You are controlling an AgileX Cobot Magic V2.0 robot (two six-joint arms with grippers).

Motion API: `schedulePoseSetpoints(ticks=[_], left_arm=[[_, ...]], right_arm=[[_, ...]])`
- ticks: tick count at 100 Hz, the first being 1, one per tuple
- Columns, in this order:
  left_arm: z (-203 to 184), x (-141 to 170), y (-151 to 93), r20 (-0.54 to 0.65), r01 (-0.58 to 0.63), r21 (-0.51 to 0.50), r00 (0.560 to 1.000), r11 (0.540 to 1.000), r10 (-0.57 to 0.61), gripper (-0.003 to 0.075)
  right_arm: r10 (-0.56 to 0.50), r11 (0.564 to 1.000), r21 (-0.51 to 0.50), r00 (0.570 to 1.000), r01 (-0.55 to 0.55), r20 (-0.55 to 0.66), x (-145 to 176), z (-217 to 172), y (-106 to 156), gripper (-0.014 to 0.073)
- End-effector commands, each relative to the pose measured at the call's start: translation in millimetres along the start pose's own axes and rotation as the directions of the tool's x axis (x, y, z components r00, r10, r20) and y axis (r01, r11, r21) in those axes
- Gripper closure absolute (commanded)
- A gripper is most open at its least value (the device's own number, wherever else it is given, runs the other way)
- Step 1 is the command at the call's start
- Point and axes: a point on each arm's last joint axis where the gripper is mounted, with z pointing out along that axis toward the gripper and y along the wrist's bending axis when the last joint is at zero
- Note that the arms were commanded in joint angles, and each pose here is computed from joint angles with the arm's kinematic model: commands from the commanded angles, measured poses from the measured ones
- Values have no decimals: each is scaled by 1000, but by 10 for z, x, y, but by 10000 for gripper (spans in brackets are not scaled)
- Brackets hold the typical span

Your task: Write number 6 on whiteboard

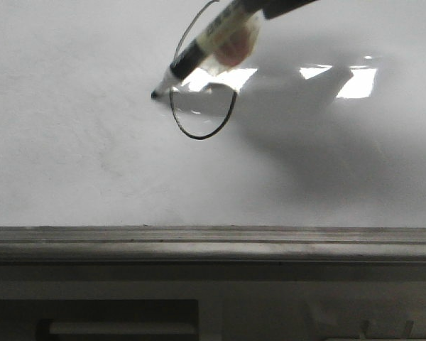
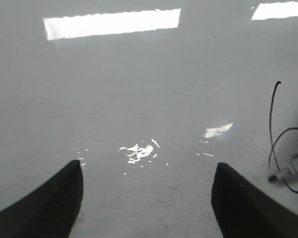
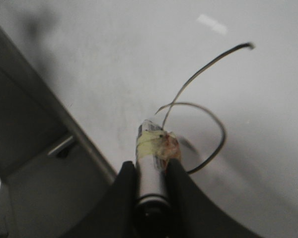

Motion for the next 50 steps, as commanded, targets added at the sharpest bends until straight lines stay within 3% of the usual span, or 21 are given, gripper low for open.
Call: schedulePoseSetpoints(ticks=[1, 12, 22, 34, 50], left_arm=[[-25, -126, 6, 66, 23, -14, 998, 1000, -22, 230], [-26, -108, -52, 36, -23, 36, 999, 999, 21, 230], [-14, -89, -171, 20, -68, 140, 998, 988, 66, 230], [34, -62, -365, 18, -109, 290, 994, 951, 109, 230], [182, 1, -603, 1, -144, 405, 988, 903, 157, 255]], right_arm=[[-53, 997, -58, 999, 53, 8, -128, -118, 102, 640], [-83, 992, -93, 996, 81, -24, -97, -199, 160, 640], [-84, 992, -93, 996, 82, -16, -107, -217, 168, 640], [-81, 991, -105, 997, 80, -2, -180, -227, 181, 640], [-99, 984, -150, 995, 96, -14, -336, -224, 207, 640]])
